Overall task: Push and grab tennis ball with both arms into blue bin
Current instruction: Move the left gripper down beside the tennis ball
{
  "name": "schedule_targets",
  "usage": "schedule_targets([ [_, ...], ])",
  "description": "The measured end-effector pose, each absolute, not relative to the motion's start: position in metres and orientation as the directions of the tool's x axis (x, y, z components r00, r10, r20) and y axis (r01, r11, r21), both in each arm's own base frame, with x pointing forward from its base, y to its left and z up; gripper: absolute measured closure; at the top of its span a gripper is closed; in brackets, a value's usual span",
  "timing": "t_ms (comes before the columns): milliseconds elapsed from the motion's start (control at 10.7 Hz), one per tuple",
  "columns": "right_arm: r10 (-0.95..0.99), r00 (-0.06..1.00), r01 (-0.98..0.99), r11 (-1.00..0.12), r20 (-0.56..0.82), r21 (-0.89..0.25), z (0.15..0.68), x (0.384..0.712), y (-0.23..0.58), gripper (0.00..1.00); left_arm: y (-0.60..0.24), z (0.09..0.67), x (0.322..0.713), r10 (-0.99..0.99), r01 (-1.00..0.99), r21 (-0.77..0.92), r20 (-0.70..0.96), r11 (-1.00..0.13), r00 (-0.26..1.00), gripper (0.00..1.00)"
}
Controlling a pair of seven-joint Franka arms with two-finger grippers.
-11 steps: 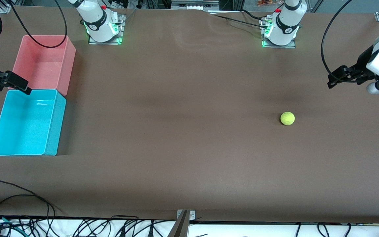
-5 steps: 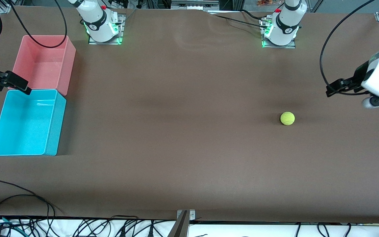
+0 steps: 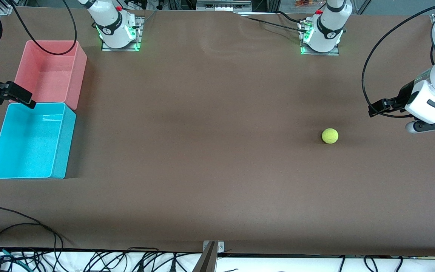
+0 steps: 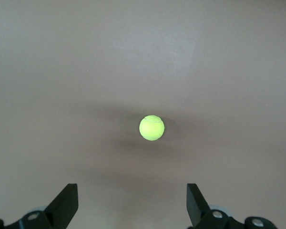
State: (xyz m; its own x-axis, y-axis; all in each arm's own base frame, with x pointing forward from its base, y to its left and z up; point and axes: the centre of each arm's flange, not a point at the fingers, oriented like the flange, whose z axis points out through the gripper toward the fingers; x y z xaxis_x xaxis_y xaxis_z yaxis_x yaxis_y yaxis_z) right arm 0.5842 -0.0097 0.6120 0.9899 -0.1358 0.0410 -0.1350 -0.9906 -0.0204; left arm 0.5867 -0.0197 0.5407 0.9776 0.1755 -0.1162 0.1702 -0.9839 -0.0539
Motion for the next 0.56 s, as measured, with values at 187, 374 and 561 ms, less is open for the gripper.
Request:
schedule_targets([
  [187,-0.137,0.990,-0.137,-0.991,0.039,-0.012,0.610,0.585,-0.012,0.00,-0.024,0.536,0.587,0.171,0.166,-0.048,-0.128,-0.985,0.977,0.00],
  [374,-0.138,0.990,-0.138,-0.990,0.033,0.008,0.605,0.587,-0.015,0.00,-0.028,0.518,0.585,0.165,0.161,-0.042,-0.146,-0.986,0.975,0.00],
  [561,-0.139,0.990,-0.140,-0.990,0.032,0.009,0.605,0.588,-0.016,0.00,-0.034,0.502,0.586,0.153,0.151,-0.029,-0.094,-0.988,0.984,0.00],
])
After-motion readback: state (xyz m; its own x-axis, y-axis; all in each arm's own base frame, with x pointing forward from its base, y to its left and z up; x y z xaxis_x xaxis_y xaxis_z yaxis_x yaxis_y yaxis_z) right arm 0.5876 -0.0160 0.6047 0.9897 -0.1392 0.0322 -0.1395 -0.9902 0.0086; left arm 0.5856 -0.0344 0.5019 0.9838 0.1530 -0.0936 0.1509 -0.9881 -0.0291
